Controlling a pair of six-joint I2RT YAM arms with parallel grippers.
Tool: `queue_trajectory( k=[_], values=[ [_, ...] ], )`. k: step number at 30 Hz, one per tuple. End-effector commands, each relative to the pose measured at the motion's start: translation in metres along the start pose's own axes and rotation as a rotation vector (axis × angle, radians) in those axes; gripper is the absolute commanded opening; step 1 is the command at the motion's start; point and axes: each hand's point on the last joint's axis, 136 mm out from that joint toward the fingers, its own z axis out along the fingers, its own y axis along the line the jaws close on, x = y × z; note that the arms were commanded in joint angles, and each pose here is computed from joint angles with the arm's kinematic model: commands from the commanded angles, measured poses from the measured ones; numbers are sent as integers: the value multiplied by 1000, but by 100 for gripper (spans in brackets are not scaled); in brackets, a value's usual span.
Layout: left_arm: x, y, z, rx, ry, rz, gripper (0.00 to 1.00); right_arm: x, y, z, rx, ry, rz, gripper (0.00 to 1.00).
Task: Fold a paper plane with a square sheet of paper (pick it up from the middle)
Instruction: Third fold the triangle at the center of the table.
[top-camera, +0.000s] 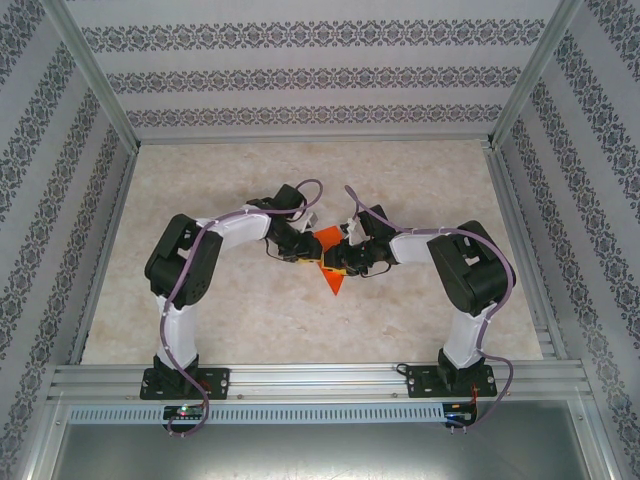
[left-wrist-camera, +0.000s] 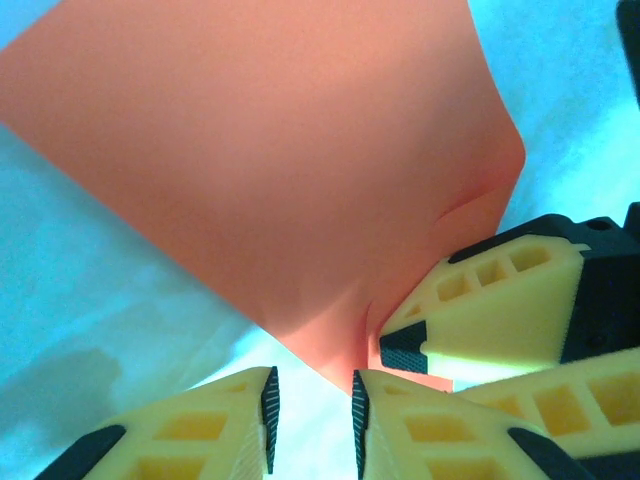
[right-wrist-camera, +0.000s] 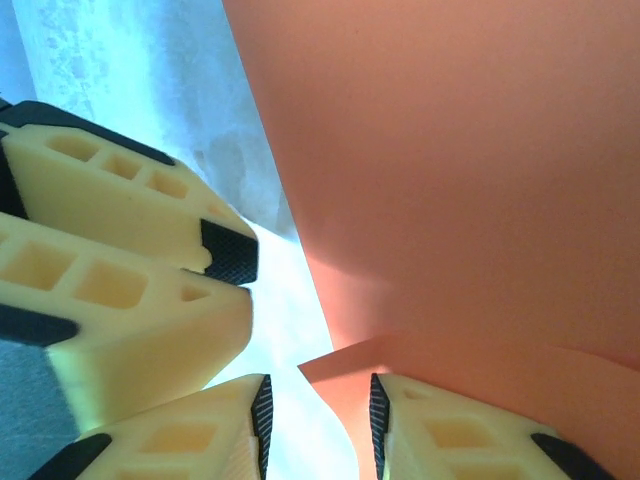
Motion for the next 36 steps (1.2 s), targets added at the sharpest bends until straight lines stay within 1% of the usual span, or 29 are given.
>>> queue_trajectory(
  k=[1,6,8,14,17,21,27,33,34,36],
  values=[
    [-11,-15,-25,32,-72,19,34,18,-29,6,93,26,32,34],
    [-13,-19,-33,42,-92,21,35,18,-27,4,86,19,32,34],
    [-13,-21,-35,50,-95,21,34,18,-27,4,85,15,35,32],
    [-12,-22,-33,56,-87,20,26,18,-26,1,80,7,37,20],
    [-10,-23,-30,80,-76,14,23,19,-28,2,82,10,42,10],
    [-6,-24,-22,99,-56,6,19,20,-29,3,84,14,45,4],
    [1,-25,-5,108,-16,10,16,20,-29,2,82,16,43,0],
    [11,-24,11,105,27,18,13,20,-28,1,76,17,41,0],
    [13,-23,15,104,37,16,10,21,-27,1,76,18,41,0],
    [15,-24,19,109,45,17,9,20,-28,1,76,16,42,0]
  ],
)
